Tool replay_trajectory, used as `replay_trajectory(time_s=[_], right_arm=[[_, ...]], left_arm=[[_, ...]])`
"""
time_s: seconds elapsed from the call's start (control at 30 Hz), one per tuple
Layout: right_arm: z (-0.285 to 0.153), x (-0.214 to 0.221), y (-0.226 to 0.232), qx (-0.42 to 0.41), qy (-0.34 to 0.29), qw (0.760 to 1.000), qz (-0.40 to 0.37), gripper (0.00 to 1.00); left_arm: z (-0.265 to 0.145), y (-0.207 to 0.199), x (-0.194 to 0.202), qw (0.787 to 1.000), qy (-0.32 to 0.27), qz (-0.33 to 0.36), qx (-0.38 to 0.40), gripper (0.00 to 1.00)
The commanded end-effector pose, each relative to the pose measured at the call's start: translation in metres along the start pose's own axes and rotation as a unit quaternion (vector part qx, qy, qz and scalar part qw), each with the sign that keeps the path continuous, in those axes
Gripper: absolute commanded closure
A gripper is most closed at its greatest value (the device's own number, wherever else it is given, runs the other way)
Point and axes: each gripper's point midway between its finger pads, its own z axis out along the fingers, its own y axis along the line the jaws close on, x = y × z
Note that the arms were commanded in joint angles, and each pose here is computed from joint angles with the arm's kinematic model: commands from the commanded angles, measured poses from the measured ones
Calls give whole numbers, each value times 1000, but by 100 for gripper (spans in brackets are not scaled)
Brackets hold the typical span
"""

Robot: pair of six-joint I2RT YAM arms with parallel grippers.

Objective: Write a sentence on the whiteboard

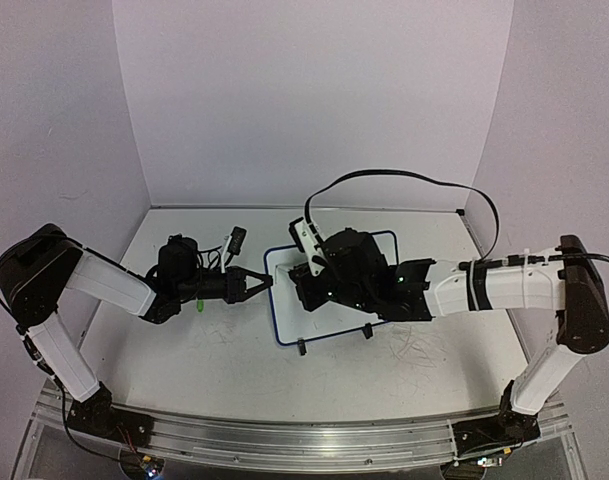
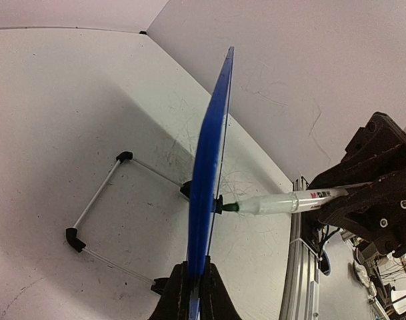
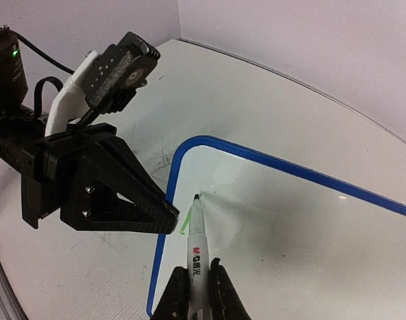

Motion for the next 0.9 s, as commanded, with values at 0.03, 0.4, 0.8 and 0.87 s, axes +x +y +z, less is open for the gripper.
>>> replay_trajectory(time_s=[0.03,0.4,0.8,0.87], right_arm=[[3,-20,-3,8,-23,1000,8,100],[7,-11,-10,22,-9,1000,10,100],[5,1,-18,40,6,999,13,100],[3,3,-17,37,9,999,15,100]], left_arm=[[3,-16,-8,999,-6,16,29,100],[4,-16,-8,999,-5,17,32,100],[4,-16,-8,999,-5,17,32,100],[4,-16,-8,999,-5,17,33,100]])
